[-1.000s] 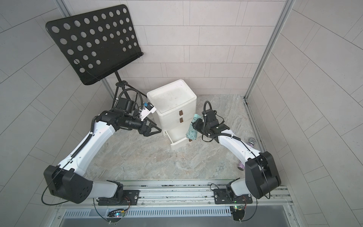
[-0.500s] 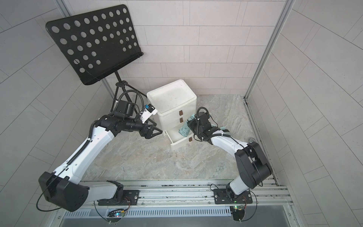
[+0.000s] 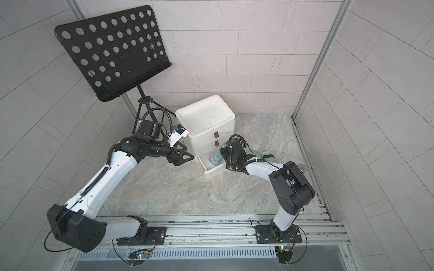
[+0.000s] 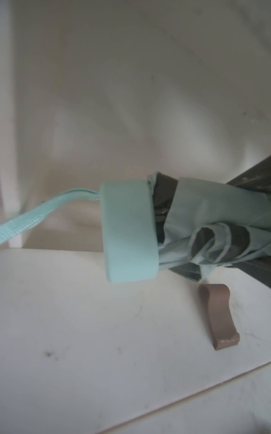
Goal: Place the umbrella in the drawer by color
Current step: Place the umbrella in the drawer, then pick up the umbrella from the center of the board.
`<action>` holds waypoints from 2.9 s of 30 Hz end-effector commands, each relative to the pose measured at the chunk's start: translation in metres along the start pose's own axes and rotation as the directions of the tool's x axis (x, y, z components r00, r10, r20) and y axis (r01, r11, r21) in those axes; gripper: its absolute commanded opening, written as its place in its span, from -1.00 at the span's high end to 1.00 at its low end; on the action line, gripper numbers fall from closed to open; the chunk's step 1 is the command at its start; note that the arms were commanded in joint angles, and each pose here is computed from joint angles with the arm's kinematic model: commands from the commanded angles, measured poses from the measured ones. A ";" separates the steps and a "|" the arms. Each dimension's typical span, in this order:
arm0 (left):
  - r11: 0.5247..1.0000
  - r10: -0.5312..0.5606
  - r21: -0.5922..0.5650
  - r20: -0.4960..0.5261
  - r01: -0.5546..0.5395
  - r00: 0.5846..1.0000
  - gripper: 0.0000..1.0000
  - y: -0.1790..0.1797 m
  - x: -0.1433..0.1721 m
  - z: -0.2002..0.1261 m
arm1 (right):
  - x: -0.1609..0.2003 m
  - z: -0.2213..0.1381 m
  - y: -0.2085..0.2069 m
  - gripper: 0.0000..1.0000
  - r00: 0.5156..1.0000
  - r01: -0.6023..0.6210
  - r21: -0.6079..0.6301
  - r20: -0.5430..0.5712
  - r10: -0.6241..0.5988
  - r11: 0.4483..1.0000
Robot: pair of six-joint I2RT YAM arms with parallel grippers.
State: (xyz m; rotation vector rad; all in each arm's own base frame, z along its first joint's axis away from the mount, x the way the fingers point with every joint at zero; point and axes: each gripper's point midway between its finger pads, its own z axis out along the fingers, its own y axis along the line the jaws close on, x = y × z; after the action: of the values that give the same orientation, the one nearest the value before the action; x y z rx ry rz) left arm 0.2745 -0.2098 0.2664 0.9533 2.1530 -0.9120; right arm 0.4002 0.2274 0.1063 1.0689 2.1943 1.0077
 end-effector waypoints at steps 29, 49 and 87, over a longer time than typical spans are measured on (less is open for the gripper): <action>0.998 -0.056 0.034 0.007 0.055 0.998 -0.79 -0.016 -0.024 -0.016 | -0.087 -0.121 0.044 -0.50 0.895 0.422 0.072 0.128 -0.428 0.904; 0.982 -0.104 0.156 -0.028 0.107 0.994 -0.79 -0.046 -0.042 0.004 | -0.208 -0.154 -0.104 -0.52 0.867 0.409 0.597 -0.018 -0.498 0.690; 0.986 -0.088 0.140 -0.033 0.092 0.996 -0.79 -0.043 -0.033 0.015 | -0.173 -0.097 -0.174 -0.49 0.949 0.312 0.480 -0.201 -0.243 0.820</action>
State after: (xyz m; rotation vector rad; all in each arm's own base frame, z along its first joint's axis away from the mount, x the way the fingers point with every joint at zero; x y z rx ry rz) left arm 0.2650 -0.2549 0.2937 0.9363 2.2175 -1.1197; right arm 0.3647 -0.0413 0.0441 0.8822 2.6820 0.3330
